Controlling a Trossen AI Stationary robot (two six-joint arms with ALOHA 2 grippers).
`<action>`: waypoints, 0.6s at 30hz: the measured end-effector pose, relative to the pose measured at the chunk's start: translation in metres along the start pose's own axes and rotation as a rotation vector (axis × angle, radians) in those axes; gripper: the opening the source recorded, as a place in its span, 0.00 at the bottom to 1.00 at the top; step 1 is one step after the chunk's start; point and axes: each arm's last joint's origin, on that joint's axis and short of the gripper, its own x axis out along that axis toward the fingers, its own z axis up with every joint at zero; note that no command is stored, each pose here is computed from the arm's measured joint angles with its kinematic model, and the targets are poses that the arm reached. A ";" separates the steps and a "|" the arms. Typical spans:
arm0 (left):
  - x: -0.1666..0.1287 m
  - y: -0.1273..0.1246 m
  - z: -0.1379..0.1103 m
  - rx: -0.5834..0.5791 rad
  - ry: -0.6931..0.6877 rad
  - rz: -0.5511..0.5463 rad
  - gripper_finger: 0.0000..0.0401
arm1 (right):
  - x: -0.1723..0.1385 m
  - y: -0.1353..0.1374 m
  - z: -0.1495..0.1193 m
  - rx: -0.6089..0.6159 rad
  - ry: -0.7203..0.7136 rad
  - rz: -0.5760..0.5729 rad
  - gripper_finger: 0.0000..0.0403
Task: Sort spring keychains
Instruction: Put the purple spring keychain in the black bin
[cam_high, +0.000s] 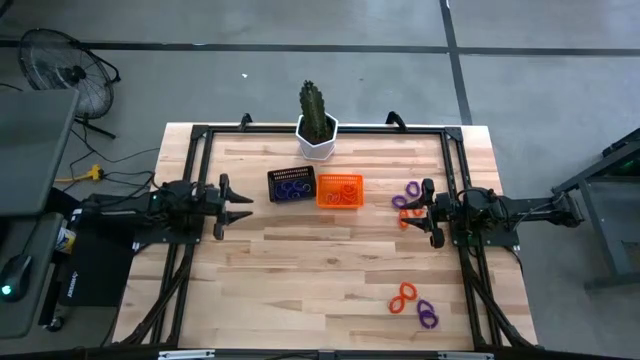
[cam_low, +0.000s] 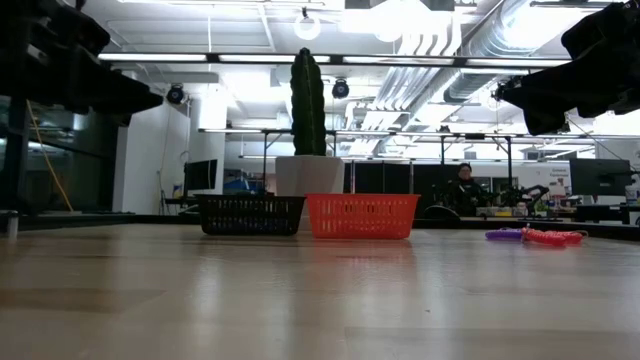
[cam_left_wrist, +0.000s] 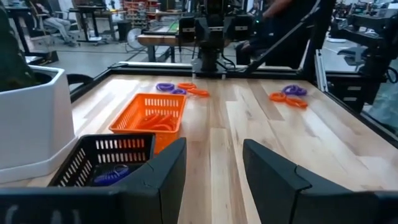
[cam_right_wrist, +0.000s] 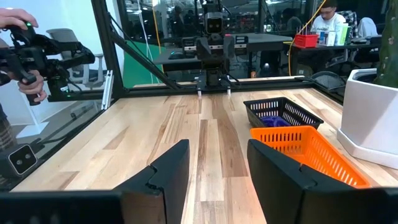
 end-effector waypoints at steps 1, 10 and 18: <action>0.000 0.000 0.000 0.000 0.000 -0.002 0.39 | 0.000 0.000 0.000 0.000 0.000 0.000 0.39; 0.001 0.000 -0.001 0.000 0.013 -0.005 0.39 | 0.000 0.000 0.000 0.000 0.000 0.000 0.39; 0.001 0.000 -0.002 -0.001 0.019 0.003 0.39 | 0.000 0.000 0.000 0.000 0.000 0.000 0.39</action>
